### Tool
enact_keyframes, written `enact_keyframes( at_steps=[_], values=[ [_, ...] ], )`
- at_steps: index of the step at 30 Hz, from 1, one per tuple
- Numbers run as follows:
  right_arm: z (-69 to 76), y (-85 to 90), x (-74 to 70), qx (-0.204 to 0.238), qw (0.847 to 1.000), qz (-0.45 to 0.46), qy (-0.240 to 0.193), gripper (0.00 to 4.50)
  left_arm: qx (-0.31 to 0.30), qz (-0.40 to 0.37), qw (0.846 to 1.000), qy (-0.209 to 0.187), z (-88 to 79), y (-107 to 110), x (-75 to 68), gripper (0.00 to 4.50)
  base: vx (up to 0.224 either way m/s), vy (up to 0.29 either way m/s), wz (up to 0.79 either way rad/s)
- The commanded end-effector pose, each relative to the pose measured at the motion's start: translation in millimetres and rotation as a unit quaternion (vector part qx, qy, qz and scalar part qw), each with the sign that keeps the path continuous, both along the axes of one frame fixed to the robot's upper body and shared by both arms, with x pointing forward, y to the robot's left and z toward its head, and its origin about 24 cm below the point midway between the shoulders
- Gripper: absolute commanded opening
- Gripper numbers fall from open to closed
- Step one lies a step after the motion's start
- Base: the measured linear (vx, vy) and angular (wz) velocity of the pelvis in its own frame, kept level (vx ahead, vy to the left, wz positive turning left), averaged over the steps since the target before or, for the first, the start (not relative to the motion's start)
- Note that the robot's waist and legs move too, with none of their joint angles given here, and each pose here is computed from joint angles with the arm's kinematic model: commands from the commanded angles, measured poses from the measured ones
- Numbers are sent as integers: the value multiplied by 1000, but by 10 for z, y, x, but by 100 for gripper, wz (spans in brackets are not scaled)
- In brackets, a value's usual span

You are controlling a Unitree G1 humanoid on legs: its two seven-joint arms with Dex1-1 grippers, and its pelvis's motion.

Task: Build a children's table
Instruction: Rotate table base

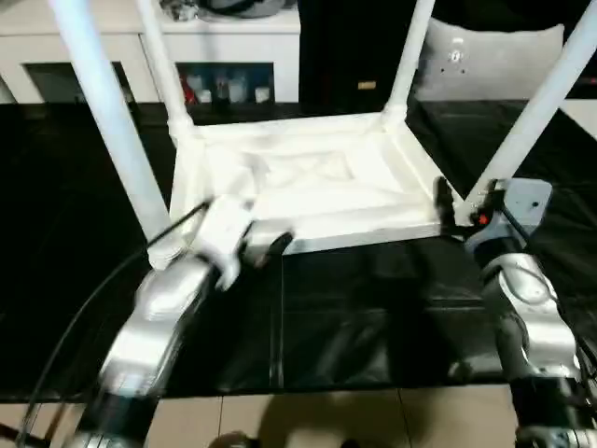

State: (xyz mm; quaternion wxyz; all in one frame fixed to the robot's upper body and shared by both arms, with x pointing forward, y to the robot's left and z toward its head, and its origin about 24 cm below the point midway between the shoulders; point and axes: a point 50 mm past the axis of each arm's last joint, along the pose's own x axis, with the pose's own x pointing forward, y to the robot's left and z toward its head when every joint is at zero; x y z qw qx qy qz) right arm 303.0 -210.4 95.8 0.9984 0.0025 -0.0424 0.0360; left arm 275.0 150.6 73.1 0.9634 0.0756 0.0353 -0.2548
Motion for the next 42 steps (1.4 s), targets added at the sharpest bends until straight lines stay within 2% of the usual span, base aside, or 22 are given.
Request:
enact_keyframes(
  at_steps=[1,2,3,4,5,7,9,14,17,19,20,22,25,26,33,37,39,42],
  values=[
    [39,90,-41,7,999,43,0,450,-23,34,999,-18,79,66,-53,446,0,0,0],
    [24,197,-96,7,995,94,9,450,-43,77,996,-22,47,152,-198,446,0,0,0],
    [20,217,-108,6,994,104,11,450,-46,85,995,-23,41,167,-227,446,0,0,0],
    [-9,228,-114,-13,995,101,21,450,-51,101,993,-19,22,198,-303,446,0,0,0],
    [-50,260,-128,-12,992,116,42,450,-53,120,991,-19,5,233,-361,446,0,0,0],
    [-86,298,-150,-7,989,137,62,450,-55,138,989,-20,-5,267,-410,446,0,0,0],
    [-180,345,-201,-14,980,170,106,450,-53,163,985,-20,-41,330,-493,446,0,0,0],
    [-311,356,-249,-42,970,188,150,450,-49,215,975,-16,-135,448,-610,446,0,0,0],
    [-340,364,-235,-43,968,185,161,450,-43,267,963,-25,-134,579,-542,446,0,0,0],
    [-375,362,-226,-39,967,181,177,450,-36,265,963,-38,-44,650,-416,446,0,0,0],
    [-402,351,-218,-31,966,175,189,450,-31,263,963,-41,7,706,-309,446,0,0,0],
    [-418,343,-213,-26,966,170,195,450,-26,264,963,-44,37,748,-242,446,0,0,0],
    [-405,322,-181,-15,970,158,186,450,-34,240,969,-47,110,779,-114,446,0,0,0],
    [-408,309,-161,-12,971,156,183,450,-35,214,975,-46,141,767,-21,446,0,0,0],
    [-537,133,-18,-8,975,69,209,450,-50,111,993,-10,123,650,219,446,0,0,0],
    [-666,18,44,-16,965,32,259,450,-69,31,997,19,104,578,275,446,0,0,0],
    [-696,-18,62,-20,962,38,268,450,-70,-21,997,30,112,527,246,446,0,0,0],
    [-733,-88,114,-22,962,39,269,450,-73,-145,985,63,152,382,116,446,0,0,0]
  ],
)
